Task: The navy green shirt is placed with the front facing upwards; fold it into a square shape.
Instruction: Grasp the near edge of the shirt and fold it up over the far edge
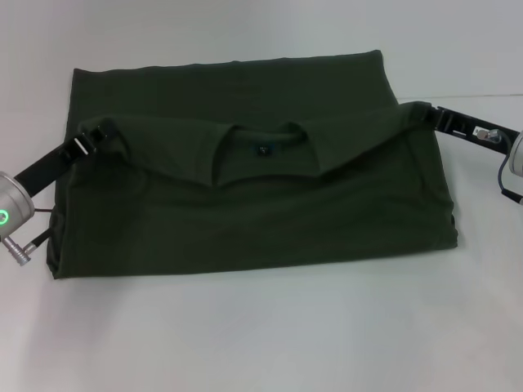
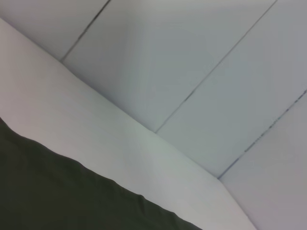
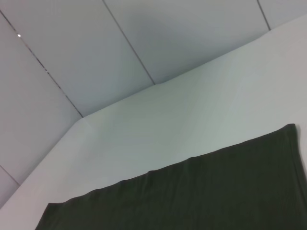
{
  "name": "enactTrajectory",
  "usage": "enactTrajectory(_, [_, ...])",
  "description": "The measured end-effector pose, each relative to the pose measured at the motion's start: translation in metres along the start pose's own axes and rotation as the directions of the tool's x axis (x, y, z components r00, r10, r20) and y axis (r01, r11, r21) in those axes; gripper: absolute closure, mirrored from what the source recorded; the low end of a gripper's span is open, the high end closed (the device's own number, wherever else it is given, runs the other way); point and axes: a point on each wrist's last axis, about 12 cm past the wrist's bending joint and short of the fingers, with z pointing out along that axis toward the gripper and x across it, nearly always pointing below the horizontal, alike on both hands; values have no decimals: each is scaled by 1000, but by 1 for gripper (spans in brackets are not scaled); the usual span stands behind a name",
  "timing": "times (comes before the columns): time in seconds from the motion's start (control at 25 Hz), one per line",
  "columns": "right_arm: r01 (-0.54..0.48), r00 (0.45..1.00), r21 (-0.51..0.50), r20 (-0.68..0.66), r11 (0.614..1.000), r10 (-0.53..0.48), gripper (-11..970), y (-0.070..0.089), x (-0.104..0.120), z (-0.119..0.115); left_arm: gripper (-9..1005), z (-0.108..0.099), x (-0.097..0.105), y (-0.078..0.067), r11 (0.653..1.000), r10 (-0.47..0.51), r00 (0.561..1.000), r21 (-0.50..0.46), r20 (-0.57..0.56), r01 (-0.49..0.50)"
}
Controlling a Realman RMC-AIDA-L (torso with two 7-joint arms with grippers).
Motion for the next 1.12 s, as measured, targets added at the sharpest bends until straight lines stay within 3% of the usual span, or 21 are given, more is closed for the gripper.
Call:
enactTrajectory(0.28, [-18, 1000, 30, 12, 999, 18, 867, -3, 1, 2, 966, 6, 5, -2, 1000, 2, 1000, -18, 1, -2])
enactTrajectory(0.68, [8, 1000, 30, 18, 1000, -8, 858, -2, 3, 3, 785, 9, 12, 0, 998, 47, 997, -44, 57, -44])
enactTrajectory(0.92, [8, 999, 25, 31, 1000, -8, 664, -2, 2, 2, 658, 1, 9, 2, 998, 62, 990, -39, 128, -57])
enactTrajectory(1.04, [-6, 998, 7, 55, 1000, 6, 519, -5, 3, -4, 595, -6, 8, 1, 997, 72, 984, -10, 165, -72])
enactTrajectory(1.12, [-17, 998, -18, 62, 1000, 18, 423, -9, 2, -12, 499, -11, 4, 3, 998, 55, 986, 9, 158, -57])
